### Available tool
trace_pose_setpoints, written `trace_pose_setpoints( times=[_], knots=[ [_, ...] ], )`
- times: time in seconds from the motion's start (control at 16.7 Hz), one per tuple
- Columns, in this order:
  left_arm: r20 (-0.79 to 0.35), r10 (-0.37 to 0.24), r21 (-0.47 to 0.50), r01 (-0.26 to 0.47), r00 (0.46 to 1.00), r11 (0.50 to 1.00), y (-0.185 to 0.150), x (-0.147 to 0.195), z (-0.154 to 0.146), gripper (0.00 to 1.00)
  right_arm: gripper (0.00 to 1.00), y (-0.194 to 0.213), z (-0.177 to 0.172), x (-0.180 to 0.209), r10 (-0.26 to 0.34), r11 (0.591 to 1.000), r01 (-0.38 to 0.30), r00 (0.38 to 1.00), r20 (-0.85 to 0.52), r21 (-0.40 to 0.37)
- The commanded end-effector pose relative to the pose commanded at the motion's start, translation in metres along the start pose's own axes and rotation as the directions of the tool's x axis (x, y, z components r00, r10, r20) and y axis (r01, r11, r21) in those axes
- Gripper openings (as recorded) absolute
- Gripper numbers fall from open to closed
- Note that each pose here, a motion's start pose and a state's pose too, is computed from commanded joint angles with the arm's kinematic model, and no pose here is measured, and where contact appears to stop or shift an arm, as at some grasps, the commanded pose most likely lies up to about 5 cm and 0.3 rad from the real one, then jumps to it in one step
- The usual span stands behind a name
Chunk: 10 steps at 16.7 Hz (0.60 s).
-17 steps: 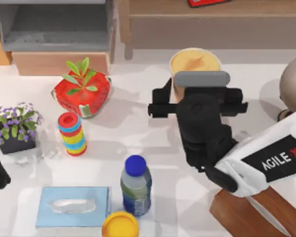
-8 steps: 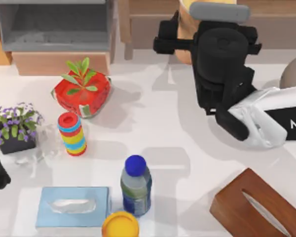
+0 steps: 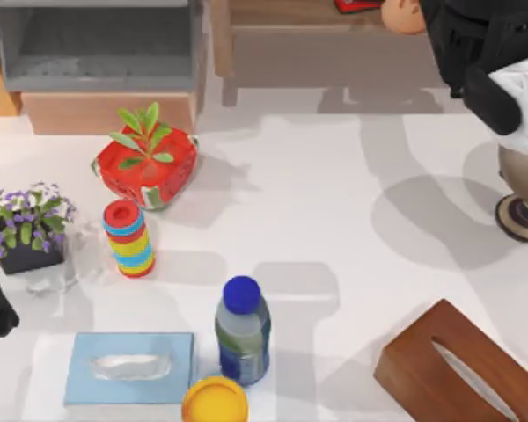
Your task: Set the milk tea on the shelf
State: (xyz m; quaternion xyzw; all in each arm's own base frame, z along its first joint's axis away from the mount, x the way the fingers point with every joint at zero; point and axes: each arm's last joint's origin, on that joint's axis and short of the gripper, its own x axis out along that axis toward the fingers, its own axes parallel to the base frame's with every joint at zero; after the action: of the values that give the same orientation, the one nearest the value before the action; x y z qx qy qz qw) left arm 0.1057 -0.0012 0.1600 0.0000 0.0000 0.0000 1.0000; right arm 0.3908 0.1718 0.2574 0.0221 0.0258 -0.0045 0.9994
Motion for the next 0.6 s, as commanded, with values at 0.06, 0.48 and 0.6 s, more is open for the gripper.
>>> trace_pose_setpoints(
  times=[0.06,0.48,0.6],
  knots=[
    [0.000,0.000,0.000,0.000,1.000,1.000,0.000,0.000,0.000,1.00,0.00,-0.010,0.005,0.005,-0.004,1.000,0.004,1.000,-0.016,-0.012],
    [0.000,0.000,0.000,0.000,1.000,1.000,0.000,0.000,0.000,1.00,0.00,-0.069,0.031,0.029,-0.024,0.998,0.016,0.990,-0.137,-0.058],
    [0.000,0.000,0.000,0.000,1.000,1.000,0.000,0.000,0.000,1.00,0.00,-0.079,0.038,0.032,-0.022,0.998,0.013,0.988,-0.154,-0.059]
  ],
)
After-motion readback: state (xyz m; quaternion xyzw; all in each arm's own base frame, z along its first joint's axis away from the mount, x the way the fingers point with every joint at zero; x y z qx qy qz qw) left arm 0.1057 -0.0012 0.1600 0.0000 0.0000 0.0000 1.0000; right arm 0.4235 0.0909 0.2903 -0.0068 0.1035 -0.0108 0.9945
